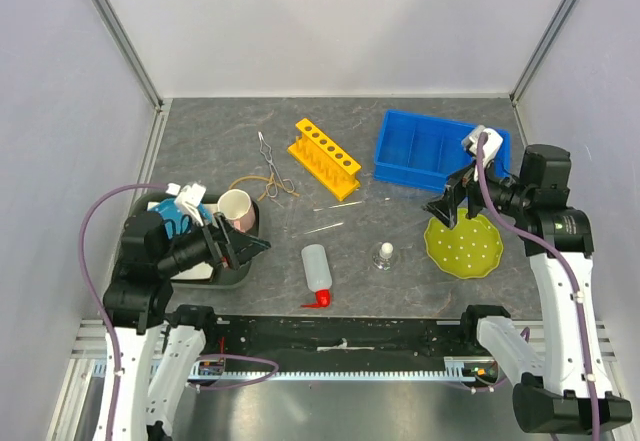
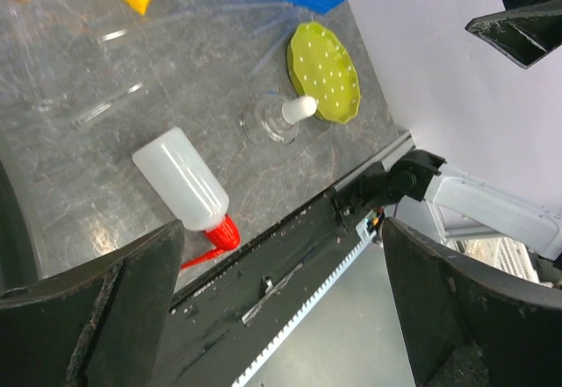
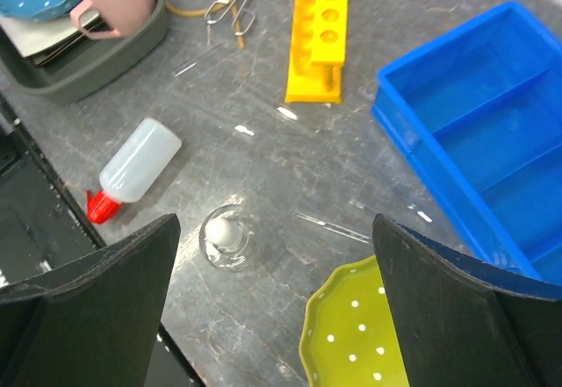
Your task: Organize the chemistry lab equipment
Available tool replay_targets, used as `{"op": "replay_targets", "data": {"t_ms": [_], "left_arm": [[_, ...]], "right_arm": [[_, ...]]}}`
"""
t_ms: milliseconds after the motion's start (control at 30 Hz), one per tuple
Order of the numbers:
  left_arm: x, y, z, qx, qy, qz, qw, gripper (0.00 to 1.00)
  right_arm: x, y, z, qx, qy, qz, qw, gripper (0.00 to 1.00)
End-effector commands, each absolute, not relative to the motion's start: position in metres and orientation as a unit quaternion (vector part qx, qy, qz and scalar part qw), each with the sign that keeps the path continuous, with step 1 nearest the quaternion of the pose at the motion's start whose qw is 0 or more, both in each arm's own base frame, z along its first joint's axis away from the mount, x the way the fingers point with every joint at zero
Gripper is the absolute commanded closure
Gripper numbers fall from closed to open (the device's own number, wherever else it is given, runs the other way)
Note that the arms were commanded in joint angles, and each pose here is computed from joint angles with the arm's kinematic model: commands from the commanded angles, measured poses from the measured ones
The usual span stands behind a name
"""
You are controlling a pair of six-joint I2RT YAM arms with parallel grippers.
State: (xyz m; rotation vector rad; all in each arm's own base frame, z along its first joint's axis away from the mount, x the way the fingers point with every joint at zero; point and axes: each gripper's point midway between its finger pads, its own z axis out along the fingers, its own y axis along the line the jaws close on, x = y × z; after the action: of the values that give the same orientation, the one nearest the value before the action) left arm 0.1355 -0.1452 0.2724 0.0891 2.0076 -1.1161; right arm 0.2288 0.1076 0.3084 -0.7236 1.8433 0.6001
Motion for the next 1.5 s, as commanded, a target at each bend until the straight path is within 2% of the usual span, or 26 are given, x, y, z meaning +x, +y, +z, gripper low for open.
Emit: {"op": "replay_targets", "data": {"t_ms": [0,233,367,567,833,1133,1200,1233,1300,1333,1467], "left_arm": [[0.133,-0.155,0.255,0.061,0.809,-0.453,0.370,0.00],[0.131,-0.185,0.212,0.078,0.870,-0.392,0.289,0.00],[0.134,-0.211,0.179,0.092,0.912,-0.291,0.276,0.00],[0.153,-0.246,0.125,0.050,0.959,-0.167,0.223,0.02],[0.177,-0.275,0.101,0.025,0.959,-0.154,0.238,0.07],[0.187,-0.269,0.062,-0.002,0.969,-0.092,0.230,0.15],[0.186,-0.269,0.055,-0.006,0.971,-0.086,0.224,0.21],[0.185,-0.268,0.049,-0.006,0.972,-0.079,0.219,0.31],[0.184,-0.266,0.045,-0.011,0.973,-0.075,0.216,0.44],[0.184,-0.266,0.045,-0.011,0.973,-0.075,0.217,0.54],[0.184,-0.266,0.053,-0.017,0.971,-0.087,0.223,0.75]], "right_arm": [[0.229,0.118,0.297,-0.333,0.745,0.279,0.507,0.02],[0.243,0.119,0.285,-0.326,0.752,0.291,0.494,0.02],[0.248,0.118,0.273,-0.324,0.760,0.283,0.488,0.02],[0.250,0.115,0.250,-0.323,0.773,0.269,0.476,0.02],[0.245,0.116,0.235,-0.318,0.770,0.271,0.481,0.02],[0.245,0.121,0.234,-0.319,0.762,0.286,0.485,0.02],[0.243,0.121,0.235,-0.322,0.759,0.284,0.489,0.02],[0.242,0.121,0.232,-0.321,0.760,0.285,0.488,0.02],[0.240,0.121,0.231,-0.324,0.758,0.285,0.490,0.02],[0.239,0.121,0.229,-0.325,0.758,0.286,0.488,0.02],[0.234,0.124,0.226,-0.331,0.754,0.292,0.487,0.02]]}}
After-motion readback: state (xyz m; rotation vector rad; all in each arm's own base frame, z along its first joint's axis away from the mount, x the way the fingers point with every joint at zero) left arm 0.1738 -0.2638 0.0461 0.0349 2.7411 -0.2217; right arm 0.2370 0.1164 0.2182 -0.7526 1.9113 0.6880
